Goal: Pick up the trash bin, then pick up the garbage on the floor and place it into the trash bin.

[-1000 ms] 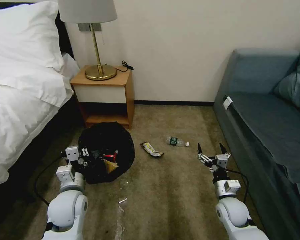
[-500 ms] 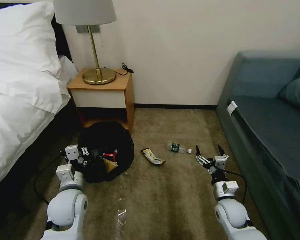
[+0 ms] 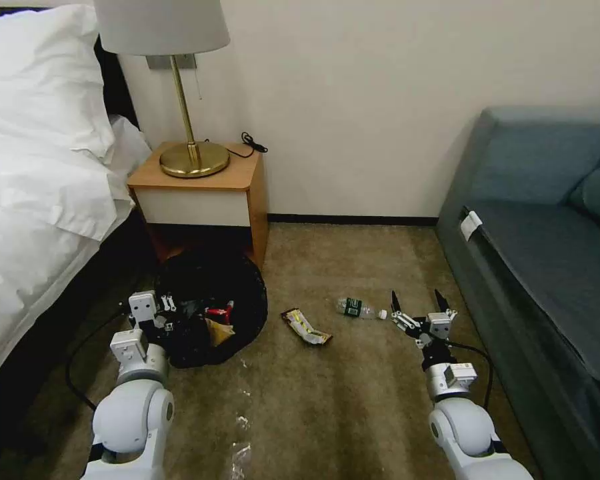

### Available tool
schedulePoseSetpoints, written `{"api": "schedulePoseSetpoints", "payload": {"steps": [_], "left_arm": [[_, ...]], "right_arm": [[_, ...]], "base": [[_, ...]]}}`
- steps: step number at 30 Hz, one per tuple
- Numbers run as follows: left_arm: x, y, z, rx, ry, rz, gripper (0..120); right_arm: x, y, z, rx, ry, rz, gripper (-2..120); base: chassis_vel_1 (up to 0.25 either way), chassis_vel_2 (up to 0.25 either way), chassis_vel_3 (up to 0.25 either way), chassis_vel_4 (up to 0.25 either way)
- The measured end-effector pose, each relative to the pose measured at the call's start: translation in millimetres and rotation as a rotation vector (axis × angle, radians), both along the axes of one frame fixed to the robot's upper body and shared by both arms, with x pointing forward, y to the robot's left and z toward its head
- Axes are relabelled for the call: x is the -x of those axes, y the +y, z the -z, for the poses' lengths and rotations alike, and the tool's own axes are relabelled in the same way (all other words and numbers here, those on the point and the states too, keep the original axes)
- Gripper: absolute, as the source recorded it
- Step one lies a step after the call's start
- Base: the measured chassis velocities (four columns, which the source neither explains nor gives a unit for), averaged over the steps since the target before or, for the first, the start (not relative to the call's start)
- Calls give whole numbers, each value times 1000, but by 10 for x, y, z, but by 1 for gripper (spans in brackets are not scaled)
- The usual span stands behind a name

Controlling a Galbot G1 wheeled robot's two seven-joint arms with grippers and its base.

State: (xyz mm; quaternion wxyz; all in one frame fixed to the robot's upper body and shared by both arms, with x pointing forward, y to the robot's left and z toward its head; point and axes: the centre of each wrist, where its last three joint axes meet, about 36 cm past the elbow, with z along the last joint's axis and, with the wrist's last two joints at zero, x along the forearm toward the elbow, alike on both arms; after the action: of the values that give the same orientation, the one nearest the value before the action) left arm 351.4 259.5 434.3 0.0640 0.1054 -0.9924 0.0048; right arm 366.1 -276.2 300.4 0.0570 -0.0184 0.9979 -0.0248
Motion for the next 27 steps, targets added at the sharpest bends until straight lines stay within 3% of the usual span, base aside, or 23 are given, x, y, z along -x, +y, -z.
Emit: {"api": "schedulePoseSetpoints", "payload": {"steps": [18, 25, 27], "left_arm": [[1, -11, -3, 2, -1, 1, 5], [16, -8, 4, 1, 3, 1, 5], [32, -22, -6, 1, 1, -1, 5]], "right_arm": [[-60, -32, 83, 67, -81, -29, 100], [-246, -254, -19, 194, -77, -77, 100], [-454, -497, -120, 297, -68, -125, 100]], "base": [[-92, 101, 92, -90], [0, 0, 0, 0], [0, 0, 0, 0]]}}
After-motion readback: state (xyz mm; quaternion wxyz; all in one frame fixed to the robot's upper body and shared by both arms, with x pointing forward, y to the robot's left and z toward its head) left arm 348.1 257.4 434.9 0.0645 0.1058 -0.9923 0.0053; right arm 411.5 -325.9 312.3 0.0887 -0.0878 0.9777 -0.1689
